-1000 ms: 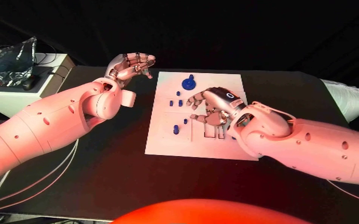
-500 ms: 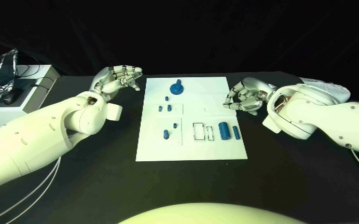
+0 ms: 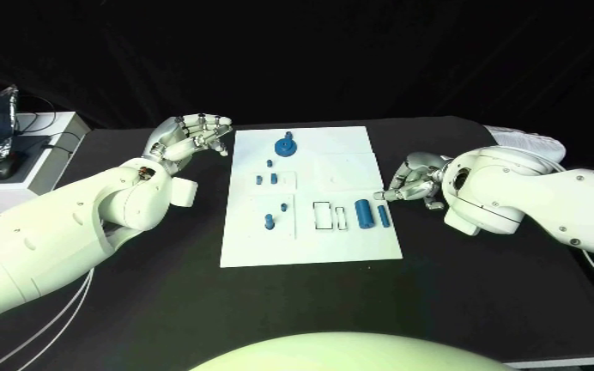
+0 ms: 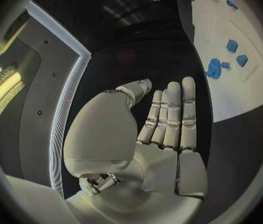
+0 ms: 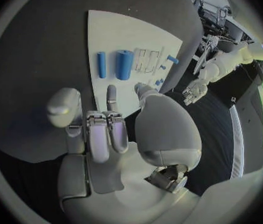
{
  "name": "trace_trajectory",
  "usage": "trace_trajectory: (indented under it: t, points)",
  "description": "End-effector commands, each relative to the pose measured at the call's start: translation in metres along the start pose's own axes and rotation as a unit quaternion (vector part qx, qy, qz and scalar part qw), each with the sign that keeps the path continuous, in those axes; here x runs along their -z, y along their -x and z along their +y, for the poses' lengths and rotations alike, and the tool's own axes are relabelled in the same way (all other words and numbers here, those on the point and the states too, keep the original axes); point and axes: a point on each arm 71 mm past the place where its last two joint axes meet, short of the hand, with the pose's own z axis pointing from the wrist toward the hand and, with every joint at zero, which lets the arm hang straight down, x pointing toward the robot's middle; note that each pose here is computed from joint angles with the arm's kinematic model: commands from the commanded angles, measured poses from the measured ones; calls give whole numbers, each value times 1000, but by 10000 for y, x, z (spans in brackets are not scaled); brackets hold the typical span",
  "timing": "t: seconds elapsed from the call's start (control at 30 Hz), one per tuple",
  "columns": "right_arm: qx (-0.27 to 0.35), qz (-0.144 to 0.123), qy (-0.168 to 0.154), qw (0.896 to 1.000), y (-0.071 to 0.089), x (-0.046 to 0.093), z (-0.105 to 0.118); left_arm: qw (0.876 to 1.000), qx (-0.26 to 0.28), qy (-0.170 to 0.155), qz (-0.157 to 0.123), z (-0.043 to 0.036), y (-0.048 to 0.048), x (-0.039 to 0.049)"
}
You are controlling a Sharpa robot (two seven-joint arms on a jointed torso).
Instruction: Assemble the parts on the task board
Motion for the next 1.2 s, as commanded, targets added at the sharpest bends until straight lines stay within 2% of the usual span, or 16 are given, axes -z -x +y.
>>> trace_trajectory:
  t: [0.03,0.57,1.0,1.2]
  points:
    - [28,22,-36,999,-88,-23,-6,1000,4,-7,17,-11,-42,2]
    - [46,55,-31,997,-371,-157,143,1000,4,-12,24,-17,-60,3]
    - [64,37,-29,997,-424,-270,198,1000,6,-10,27,-1,-64,9]
    - [69,37,-31,996,-473,-330,207,1000,8,-8,28,3,-60,11]
